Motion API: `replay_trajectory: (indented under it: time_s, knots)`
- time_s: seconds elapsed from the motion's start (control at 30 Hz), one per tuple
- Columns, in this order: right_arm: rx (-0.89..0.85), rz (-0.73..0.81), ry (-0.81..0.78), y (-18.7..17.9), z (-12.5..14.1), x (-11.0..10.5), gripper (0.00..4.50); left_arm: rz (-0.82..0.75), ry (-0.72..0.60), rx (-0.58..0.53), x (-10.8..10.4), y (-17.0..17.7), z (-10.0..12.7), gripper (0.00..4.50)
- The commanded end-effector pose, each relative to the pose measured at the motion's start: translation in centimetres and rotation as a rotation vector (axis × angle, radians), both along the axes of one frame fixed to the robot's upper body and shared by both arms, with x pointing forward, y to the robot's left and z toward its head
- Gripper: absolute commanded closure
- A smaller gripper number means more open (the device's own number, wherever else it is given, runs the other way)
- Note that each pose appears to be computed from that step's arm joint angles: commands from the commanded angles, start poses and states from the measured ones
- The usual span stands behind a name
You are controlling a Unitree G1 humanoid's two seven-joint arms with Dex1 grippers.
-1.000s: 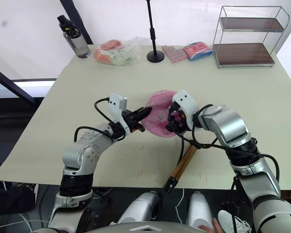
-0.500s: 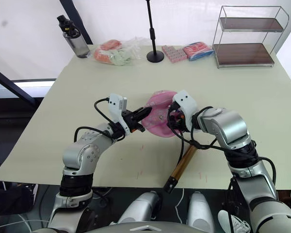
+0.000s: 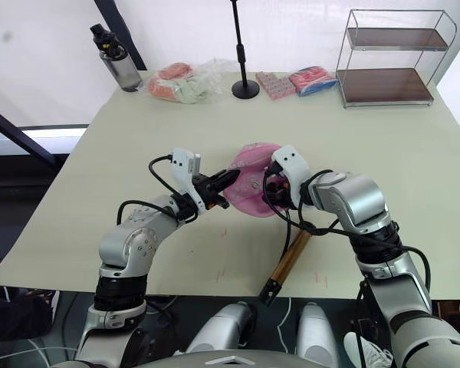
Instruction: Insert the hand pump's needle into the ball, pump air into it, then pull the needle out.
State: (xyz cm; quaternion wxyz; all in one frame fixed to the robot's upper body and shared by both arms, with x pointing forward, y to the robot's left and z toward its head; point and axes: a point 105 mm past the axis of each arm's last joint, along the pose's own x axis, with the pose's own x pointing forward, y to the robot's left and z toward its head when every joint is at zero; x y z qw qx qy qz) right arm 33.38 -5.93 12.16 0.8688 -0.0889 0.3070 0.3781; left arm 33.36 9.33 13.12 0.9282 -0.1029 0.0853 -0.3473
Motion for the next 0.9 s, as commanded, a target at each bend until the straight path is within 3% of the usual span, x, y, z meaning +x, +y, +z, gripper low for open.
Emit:
replay_trajectory:
  time_s: [0.03,0.9]
  knots:
    - [0.041,0.011,-0.073,0.48,2.02,0.45,1.75,-0.034,0.088,0.020,-0.76,-0.80,-2.24,4.50]
    - [0.047,0.036,-0.087,0.85,2.58,0.57,1.75,-0.033,0.096,0.019,-0.82,-0.86,-2.45,4.50]
